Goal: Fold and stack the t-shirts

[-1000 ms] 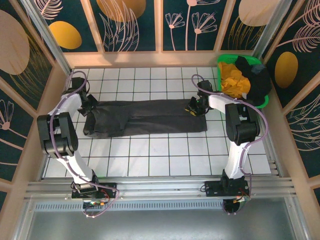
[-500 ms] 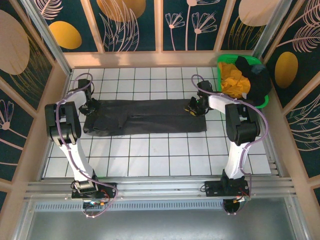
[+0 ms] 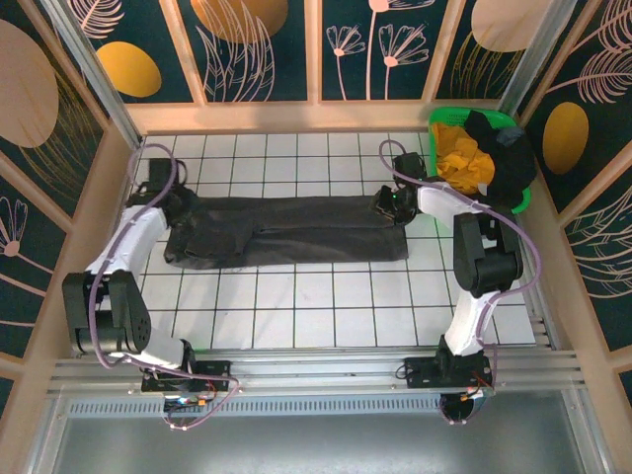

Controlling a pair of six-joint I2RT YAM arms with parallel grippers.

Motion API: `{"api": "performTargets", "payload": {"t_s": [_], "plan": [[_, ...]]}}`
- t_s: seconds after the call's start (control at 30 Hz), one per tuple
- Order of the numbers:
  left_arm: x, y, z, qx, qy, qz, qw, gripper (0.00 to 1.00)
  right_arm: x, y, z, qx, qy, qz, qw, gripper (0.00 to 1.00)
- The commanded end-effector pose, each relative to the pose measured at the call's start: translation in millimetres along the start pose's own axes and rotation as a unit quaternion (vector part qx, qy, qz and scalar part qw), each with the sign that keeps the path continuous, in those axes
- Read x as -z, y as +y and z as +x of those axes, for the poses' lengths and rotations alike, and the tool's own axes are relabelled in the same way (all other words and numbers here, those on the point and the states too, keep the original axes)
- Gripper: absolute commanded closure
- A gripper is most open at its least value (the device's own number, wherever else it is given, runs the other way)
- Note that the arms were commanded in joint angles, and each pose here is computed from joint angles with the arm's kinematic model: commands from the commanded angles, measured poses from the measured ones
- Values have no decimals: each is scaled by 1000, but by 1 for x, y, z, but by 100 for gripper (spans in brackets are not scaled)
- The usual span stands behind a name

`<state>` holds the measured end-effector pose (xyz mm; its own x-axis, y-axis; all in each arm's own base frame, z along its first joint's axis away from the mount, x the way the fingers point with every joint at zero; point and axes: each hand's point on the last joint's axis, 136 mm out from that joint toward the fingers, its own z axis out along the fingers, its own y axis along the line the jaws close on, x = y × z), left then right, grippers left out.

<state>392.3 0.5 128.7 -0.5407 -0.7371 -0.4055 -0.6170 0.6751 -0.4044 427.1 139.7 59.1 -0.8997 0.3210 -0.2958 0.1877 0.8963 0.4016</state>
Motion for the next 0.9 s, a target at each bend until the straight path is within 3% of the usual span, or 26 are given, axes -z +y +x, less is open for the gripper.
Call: {"api": "performTargets", "payload": {"t_s": [0.0,0.27,0.43,0.67,0.87], "plan": [[-35,-20,57,65,90,31,993,67,-8,-14,-8,23,2,27,999,61],[-101,-7,94,78,141,-8,987,69,-39,-50,4,31,49,113,992,67],[-133,-37,90,74,150,26,986,68,-21,-91,47,-40,75,175,981,70],[-196,-146,83,41,172,128,976,69,21,-98,136,-113,110,161,974,72],[-238,-262,121,14,213,238,948,70,30,-66,225,-76,210,102,969,71]]}}
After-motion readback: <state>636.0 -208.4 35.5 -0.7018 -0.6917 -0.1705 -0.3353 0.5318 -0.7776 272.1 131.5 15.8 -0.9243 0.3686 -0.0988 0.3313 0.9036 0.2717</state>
